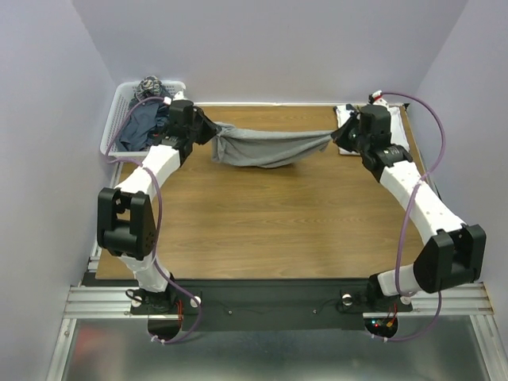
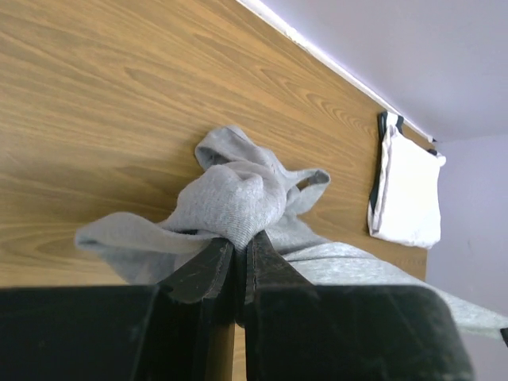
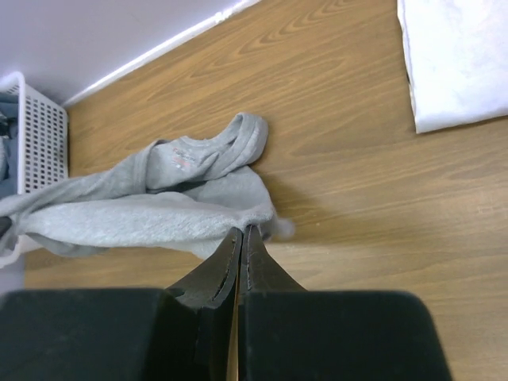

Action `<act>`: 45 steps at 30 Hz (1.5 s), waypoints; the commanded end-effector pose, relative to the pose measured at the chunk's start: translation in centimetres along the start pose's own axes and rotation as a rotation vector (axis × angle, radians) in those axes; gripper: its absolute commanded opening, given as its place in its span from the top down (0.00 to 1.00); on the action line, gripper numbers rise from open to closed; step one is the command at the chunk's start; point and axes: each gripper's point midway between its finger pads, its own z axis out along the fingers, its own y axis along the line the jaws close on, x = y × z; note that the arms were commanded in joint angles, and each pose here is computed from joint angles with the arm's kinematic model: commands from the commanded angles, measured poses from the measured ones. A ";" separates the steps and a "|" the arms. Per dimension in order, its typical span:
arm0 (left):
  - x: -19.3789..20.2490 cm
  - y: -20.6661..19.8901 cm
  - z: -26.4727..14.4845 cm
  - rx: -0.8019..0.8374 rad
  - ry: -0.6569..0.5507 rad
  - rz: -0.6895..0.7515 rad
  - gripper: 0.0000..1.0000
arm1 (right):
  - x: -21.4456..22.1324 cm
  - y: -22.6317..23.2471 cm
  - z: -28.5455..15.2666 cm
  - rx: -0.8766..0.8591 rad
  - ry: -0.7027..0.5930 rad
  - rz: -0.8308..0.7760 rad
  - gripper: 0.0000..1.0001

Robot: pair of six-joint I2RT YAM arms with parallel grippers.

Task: Fold and stack the tank tops
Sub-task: Flatten the tank top out

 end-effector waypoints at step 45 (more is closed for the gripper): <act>14.2 5.8 -1.7 -0.217 0.116 0.110 0.65 | 13.8 -11.0 2.1 0.232 0.215 -0.029 0.43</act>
